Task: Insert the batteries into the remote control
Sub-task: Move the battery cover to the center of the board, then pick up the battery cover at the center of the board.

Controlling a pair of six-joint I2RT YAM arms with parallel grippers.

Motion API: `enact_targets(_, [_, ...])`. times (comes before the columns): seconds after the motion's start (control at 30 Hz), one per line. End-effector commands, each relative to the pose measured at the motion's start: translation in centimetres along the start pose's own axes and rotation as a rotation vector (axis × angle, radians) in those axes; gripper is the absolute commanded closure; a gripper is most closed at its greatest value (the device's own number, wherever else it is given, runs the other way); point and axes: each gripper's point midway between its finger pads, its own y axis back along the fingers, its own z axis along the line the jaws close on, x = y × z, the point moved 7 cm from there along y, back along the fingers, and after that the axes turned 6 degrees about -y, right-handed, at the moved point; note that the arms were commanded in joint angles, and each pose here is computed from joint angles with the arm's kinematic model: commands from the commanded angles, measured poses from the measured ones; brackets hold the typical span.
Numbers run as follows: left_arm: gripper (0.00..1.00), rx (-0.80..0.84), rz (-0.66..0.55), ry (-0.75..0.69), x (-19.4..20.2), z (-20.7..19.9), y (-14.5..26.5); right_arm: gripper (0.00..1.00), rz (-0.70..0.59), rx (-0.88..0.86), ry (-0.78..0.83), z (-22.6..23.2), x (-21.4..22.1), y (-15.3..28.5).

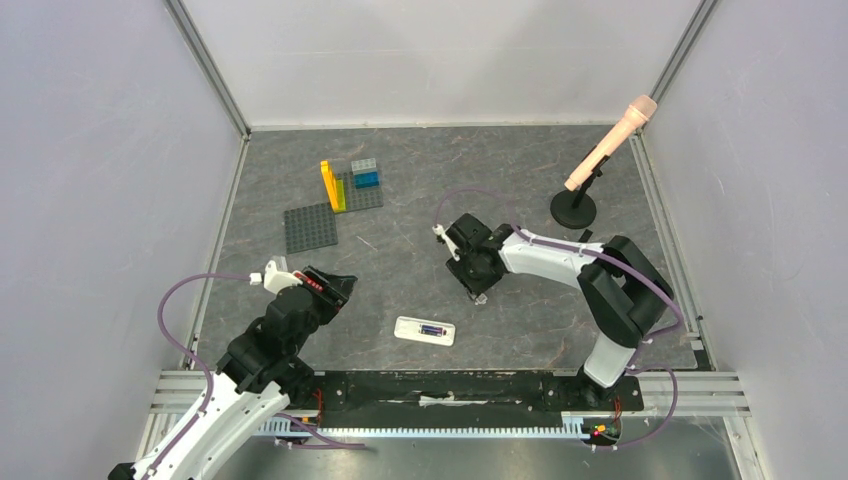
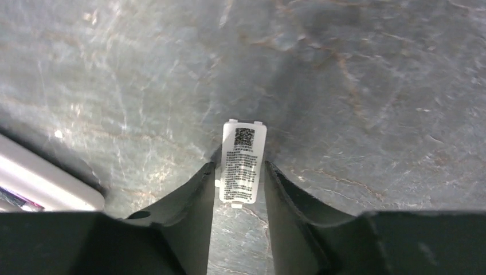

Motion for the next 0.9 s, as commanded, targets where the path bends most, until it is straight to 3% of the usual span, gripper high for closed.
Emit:
enact_targets(0.0, [0.33,0.001,-0.041,-0.024,-0.5,-0.1,-0.1,0.53,-0.037,0.024,0.120,0.2,0.4,0.9])
enact_targets(0.1, [0.33,-0.001,-0.041,-0.027,-0.6,-0.2,-0.2,0.30,-0.062,0.028,0.131,0.5,0.7,0.9])
enact_targets(0.23, [0.33,-0.001,-0.042,-0.029,-0.6,-0.2,-0.1,0.28,-0.042,0.027,0.158,0.7,1.5,0.6])
enact_targets(0.3, [0.34,-0.001,-0.043,-0.030,-0.6,-0.2,-0.2,0.34,-0.021,0.038,0.168,0.6,1.9,0.4])
enact_targets(0.47, [0.34,-0.001,-0.043,-0.029,-0.6,-0.1,-0.1,0.63,0.037,0.032,0.173,0.6,2.7,-0.1])
enact_targets(0.7, [0.34,-0.001,-0.049,-0.032,-0.7,-0.1,0.0,0.74,0.083,0.033,0.160,0.5,3.6,-0.6])
enact_targets(0.87, [0.34,-0.001,-0.049,-0.033,-0.7,-0.1,0.0,0.79,0.047,-0.008,0.242,1.7,3.6,0.2])
